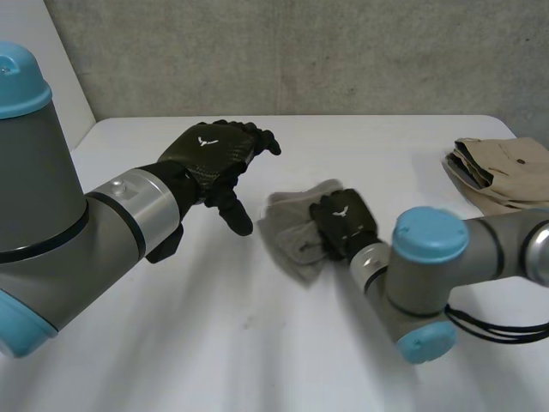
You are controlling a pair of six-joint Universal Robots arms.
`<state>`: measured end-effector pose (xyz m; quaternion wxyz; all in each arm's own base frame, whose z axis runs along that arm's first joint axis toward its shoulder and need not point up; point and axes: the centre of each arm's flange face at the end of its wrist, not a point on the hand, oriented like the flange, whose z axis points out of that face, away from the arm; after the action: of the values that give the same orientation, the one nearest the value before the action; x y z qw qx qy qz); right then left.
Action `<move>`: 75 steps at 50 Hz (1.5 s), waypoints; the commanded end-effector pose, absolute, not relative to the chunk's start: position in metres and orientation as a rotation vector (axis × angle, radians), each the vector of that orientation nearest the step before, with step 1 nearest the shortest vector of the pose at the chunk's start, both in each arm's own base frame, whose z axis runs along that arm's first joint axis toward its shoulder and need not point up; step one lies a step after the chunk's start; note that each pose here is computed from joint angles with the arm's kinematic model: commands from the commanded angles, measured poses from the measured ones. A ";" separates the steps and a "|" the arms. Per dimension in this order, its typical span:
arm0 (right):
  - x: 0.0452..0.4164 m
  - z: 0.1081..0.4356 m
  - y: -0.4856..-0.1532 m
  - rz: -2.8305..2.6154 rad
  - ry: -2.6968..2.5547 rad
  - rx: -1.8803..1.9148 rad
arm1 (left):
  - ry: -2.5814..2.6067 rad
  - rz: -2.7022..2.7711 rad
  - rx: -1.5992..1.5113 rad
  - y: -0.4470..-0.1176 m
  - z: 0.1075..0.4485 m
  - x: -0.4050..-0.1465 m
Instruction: Fold the laundry.
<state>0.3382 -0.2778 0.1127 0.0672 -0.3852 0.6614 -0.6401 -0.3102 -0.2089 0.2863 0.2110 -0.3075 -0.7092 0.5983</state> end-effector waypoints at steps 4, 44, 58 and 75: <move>0.275 0.117 -0.331 -1.968 2.156 -1.146 | -1.973 1.662 -0.855 -0.209 0.286 -0.310; 0.116 0.265 -0.541 -2.732 1.709 -0.883 | -1.994 1.646 -0.856 -0.211 0.279 -0.311; 0.065 0.178 -0.554 -2.408 1.820 -1.037 | -1.986 1.645 -0.829 -0.212 0.276 -0.311; 0.006 0.140 -0.540 -2.245 1.947 -1.009 | -2.002 1.621 -0.838 -0.213 0.269 -0.314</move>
<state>0.0142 -0.5424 0.1422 0.0082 -0.3308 0.6092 -0.7207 -0.3130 -0.2127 0.2707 0.2151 -0.3009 -0.7201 0.5871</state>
